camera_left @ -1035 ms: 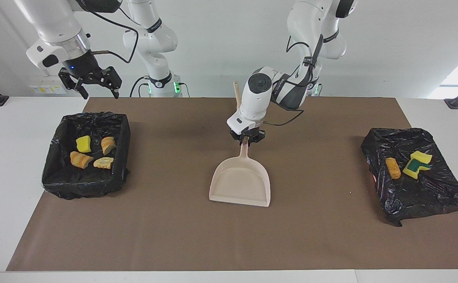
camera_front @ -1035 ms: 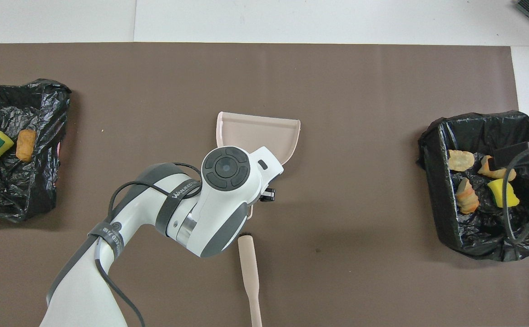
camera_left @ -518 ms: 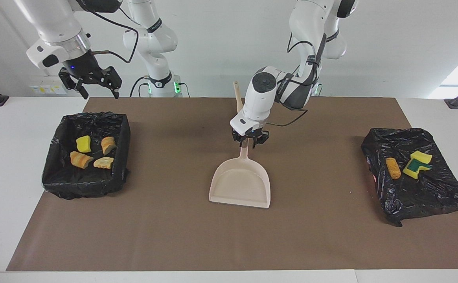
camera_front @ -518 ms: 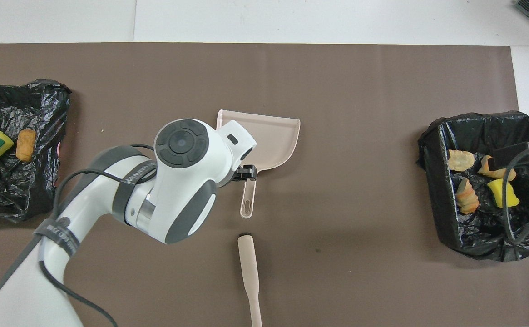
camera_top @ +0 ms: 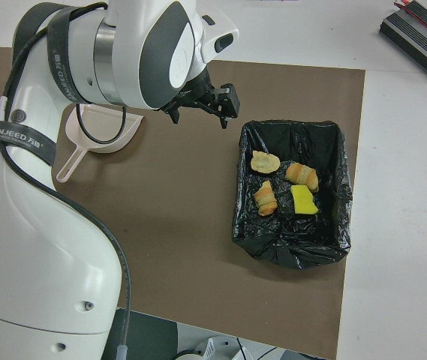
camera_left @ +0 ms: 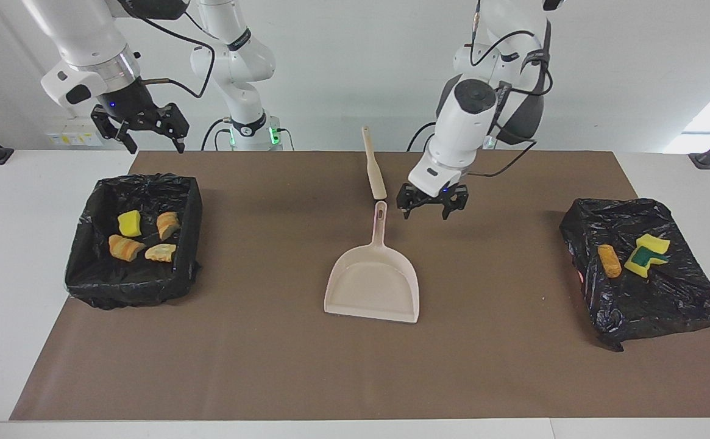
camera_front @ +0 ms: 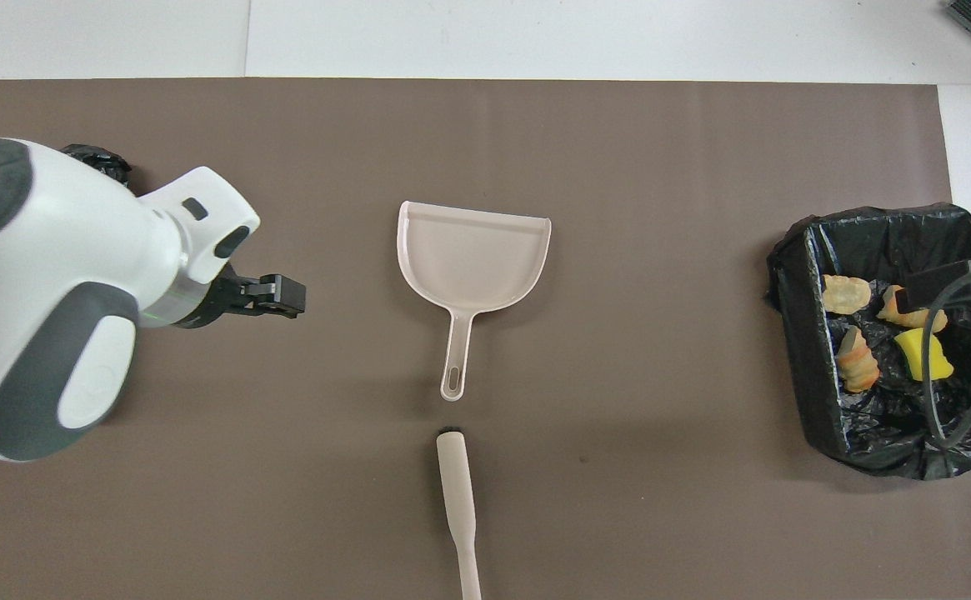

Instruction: Sweep and dump trash in bin

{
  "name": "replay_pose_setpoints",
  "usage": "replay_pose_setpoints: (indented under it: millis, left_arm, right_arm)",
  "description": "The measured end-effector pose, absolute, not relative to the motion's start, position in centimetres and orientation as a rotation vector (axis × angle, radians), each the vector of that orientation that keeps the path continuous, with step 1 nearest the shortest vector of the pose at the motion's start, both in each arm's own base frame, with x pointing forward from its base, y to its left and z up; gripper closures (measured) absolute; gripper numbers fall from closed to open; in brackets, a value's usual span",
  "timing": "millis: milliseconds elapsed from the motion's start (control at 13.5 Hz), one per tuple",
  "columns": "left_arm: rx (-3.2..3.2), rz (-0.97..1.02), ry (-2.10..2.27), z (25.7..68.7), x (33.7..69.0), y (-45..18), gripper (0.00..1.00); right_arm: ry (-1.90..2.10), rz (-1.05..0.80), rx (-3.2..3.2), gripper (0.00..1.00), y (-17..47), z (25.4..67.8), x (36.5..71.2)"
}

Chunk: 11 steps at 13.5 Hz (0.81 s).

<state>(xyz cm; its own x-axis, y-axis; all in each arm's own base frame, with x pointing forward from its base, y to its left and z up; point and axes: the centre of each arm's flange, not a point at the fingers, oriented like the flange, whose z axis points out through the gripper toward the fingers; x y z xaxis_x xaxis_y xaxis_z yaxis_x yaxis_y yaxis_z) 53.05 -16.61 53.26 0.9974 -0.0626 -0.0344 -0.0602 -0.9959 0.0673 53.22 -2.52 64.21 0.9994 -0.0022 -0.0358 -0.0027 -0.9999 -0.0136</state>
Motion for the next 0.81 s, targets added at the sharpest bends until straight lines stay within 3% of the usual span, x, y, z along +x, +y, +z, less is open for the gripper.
replay_pose_setpoints:
  millis: [370, 814]
  left_arm:
    - [3.083, -0.089, -0.149, 55.8, 53.5, -7.6, 0.00]
    - [3.124, -0.107, -0.131, 65.2, 51.4, -3.7, 0.00]
  right_arm:
    - [0.004, 0.056, -3.127, 0.00, -2.5, 64.2, 53.2]
    - [0.004, 0.056, -3.127, 0.00, -2.5, 64.2, 53.2]
